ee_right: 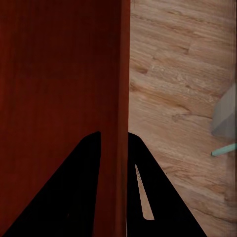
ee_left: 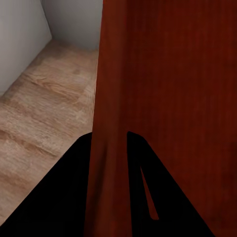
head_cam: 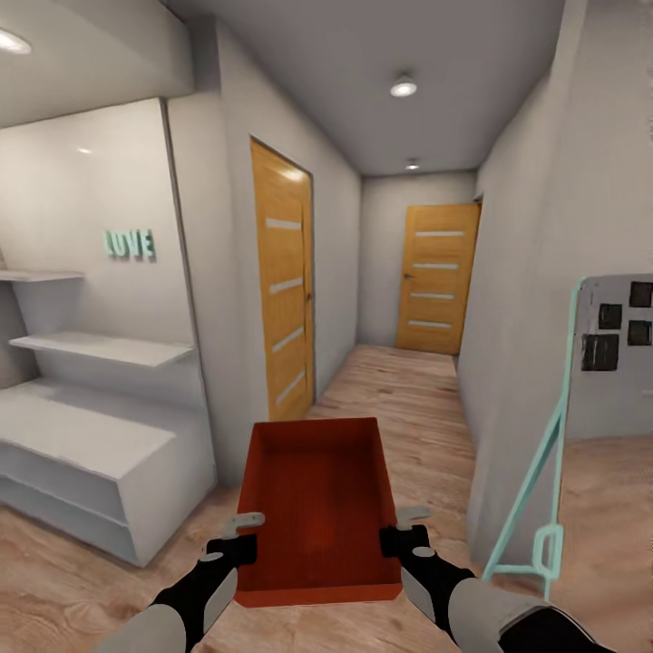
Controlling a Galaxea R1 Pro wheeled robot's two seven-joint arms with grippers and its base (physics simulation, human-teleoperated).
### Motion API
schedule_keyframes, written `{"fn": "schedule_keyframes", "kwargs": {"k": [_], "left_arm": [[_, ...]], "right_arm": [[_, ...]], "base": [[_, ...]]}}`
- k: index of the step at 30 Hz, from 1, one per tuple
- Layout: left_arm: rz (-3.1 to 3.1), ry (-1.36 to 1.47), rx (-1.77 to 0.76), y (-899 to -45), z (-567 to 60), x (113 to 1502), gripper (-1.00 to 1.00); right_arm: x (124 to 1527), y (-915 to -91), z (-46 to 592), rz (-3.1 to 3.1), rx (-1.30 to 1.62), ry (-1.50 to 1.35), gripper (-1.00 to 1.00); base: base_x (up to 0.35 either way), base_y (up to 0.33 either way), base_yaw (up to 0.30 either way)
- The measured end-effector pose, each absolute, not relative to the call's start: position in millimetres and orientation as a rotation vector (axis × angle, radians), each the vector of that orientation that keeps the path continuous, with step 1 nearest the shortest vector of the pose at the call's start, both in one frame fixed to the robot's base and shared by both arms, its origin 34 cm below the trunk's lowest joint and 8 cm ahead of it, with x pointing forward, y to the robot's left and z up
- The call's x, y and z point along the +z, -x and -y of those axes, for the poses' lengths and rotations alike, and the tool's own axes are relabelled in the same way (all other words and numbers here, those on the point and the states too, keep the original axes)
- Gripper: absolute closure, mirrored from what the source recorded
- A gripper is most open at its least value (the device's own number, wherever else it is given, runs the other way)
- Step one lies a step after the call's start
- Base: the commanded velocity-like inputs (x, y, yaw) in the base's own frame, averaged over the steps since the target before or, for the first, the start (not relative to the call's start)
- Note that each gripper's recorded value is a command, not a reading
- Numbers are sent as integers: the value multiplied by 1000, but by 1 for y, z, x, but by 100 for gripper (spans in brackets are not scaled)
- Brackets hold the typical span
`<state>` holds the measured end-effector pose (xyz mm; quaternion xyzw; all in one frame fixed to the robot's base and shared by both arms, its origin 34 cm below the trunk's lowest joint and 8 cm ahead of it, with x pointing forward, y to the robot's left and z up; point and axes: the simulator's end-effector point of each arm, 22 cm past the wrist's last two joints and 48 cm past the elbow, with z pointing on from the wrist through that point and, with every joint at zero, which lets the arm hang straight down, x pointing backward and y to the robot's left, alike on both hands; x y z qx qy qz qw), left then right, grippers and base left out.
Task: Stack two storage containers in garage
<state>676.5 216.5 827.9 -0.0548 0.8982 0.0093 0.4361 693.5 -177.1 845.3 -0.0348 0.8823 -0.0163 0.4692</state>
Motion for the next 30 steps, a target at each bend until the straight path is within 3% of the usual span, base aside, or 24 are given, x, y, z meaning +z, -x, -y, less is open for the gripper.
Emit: {"fn": "schedule_keyframes", "kwargs": {"k": [30], "left_arm": [[-2235, 137, 23, -676, -216, 828, 100]], "right_arm": [[845, -693, 177, -2163, -41, 86, 100]], "base": [[318, 183, -280]]}}
